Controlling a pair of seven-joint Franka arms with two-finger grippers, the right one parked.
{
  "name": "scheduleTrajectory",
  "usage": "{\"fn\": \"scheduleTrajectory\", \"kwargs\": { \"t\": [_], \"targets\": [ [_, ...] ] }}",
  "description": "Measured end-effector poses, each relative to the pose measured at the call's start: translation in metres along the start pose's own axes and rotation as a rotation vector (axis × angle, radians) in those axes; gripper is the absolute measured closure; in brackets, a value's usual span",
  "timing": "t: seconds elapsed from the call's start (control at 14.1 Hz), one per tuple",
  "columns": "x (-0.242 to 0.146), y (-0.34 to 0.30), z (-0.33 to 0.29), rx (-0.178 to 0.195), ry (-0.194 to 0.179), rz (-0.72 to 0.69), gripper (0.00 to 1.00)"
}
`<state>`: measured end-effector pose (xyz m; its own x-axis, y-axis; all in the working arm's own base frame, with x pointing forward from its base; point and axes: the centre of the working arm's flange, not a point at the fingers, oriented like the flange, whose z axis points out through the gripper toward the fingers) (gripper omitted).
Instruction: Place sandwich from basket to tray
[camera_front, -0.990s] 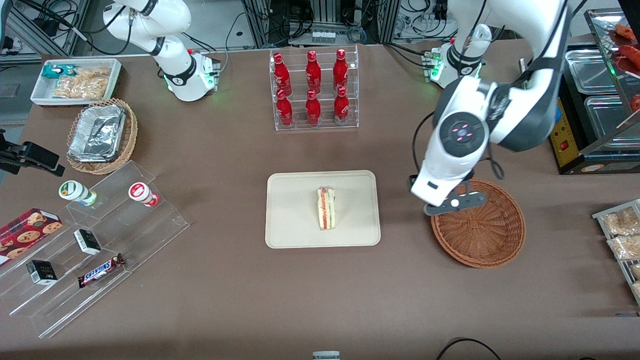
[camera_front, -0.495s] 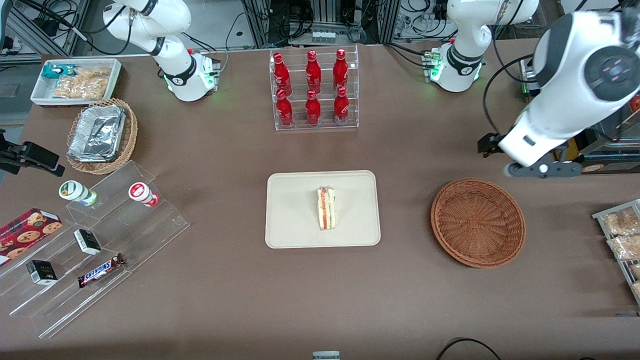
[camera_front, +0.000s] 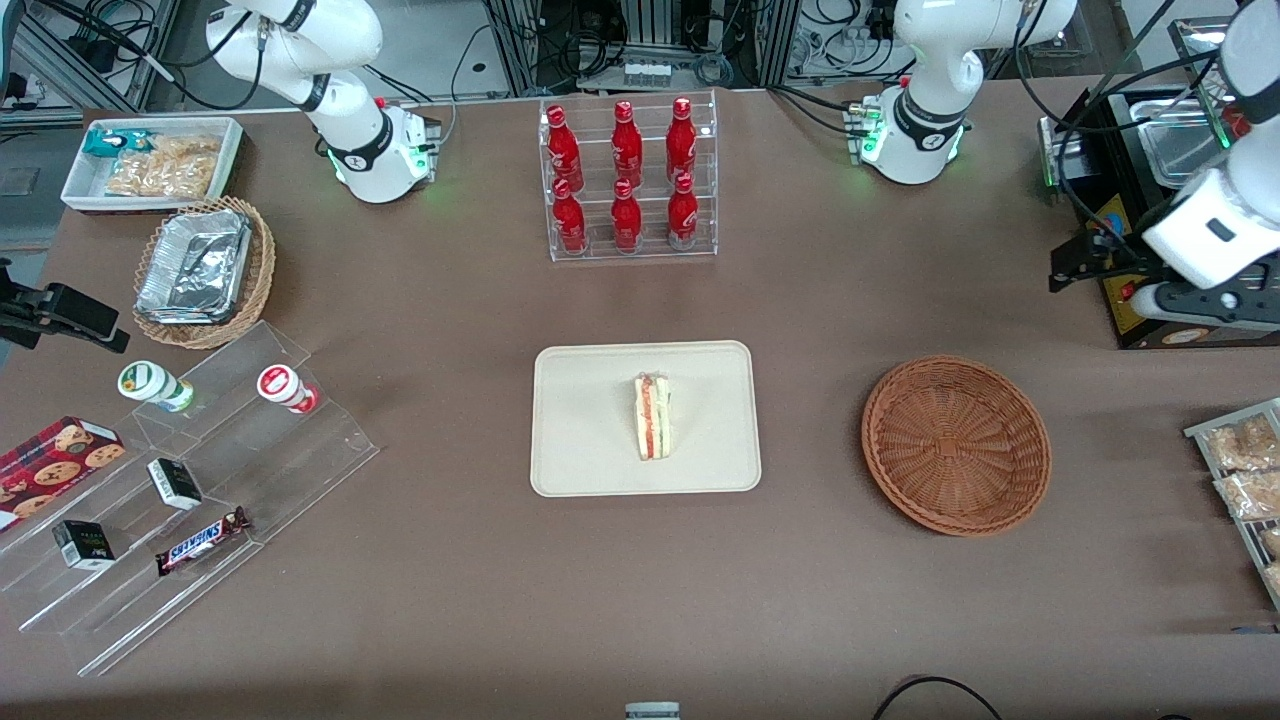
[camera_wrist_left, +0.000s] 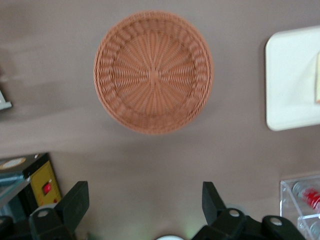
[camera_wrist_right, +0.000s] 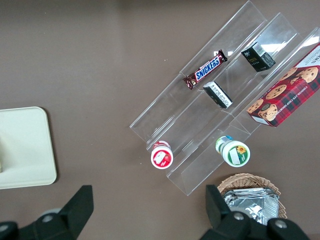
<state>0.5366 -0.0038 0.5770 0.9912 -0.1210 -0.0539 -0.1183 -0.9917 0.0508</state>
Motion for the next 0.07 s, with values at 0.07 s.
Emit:
{"fn": "scheduleTrajectory", "kwargs": {
  "t": [0.07],
  "targets": [
    [0.0019,-0.0031,-0.0014,-0.001,0.021,-0.005,0.00]
  ]
}}
